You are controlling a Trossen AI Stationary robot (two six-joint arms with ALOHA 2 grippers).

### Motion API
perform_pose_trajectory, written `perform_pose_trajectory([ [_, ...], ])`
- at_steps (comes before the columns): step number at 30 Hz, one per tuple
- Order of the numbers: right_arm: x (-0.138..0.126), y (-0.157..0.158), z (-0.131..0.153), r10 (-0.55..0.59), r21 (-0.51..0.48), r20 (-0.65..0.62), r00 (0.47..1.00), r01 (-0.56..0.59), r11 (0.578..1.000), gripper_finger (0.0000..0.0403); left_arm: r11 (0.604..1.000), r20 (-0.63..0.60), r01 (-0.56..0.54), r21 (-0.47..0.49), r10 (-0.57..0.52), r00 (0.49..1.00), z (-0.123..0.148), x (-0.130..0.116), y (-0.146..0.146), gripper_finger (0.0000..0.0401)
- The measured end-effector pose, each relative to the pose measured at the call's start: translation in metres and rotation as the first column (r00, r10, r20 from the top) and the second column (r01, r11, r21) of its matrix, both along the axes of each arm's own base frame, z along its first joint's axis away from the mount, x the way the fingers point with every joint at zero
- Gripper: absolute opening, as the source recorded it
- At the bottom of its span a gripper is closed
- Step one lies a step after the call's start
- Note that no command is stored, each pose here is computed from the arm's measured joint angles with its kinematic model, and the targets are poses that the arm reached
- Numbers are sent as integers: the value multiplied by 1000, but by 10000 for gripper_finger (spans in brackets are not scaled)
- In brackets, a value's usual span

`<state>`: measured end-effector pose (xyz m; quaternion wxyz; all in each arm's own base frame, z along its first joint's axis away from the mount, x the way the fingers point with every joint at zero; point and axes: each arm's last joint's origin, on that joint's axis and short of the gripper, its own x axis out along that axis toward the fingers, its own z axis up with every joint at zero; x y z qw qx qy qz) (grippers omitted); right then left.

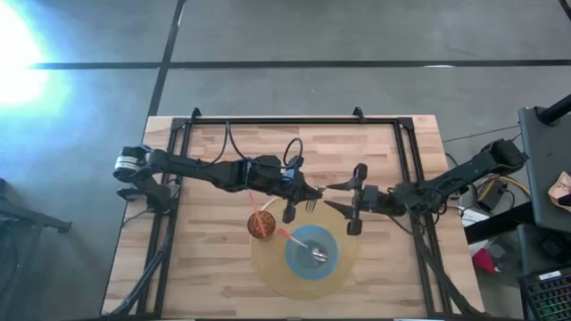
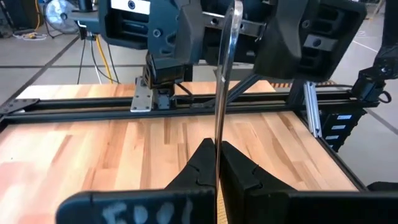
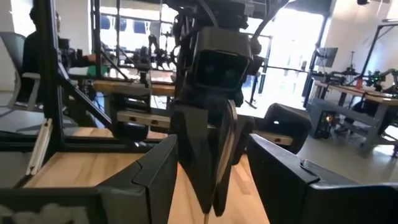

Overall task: Pick & Place Utensil
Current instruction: Put the silver fork to the right of the orange spoon in the blue bowl on the brown mat

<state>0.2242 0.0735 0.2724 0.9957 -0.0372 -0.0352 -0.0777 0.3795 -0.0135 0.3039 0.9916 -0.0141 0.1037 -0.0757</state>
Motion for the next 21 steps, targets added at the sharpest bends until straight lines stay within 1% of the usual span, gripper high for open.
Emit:
perform_pose_trajectory([
  [9, 8, -1, -7, -9, 23, -7, 1000, 9, 1000, 187, 1000, -5, 1, 1, -1, 1000, -3, 2, 0, 1],
  [12, 11, -1, -10, -9, 31, -10, 1000, 9, 999, 179, 1000, -5, 1, 1, -1, 1000, -3, 2, 0, 2],
  [16, 15, -5, -13, -22, 48, -15, 1000, 23, 999, 156, 1000, -5, 1, 1, -1, 1000, -3, 2, 0, 2],
  [21, 16, -6, -13, -27, 54, -14, 1000, 28, 998, 102, 1000, -5, 3, 7, -3, 1000, -3, 2, 0, 2],
])
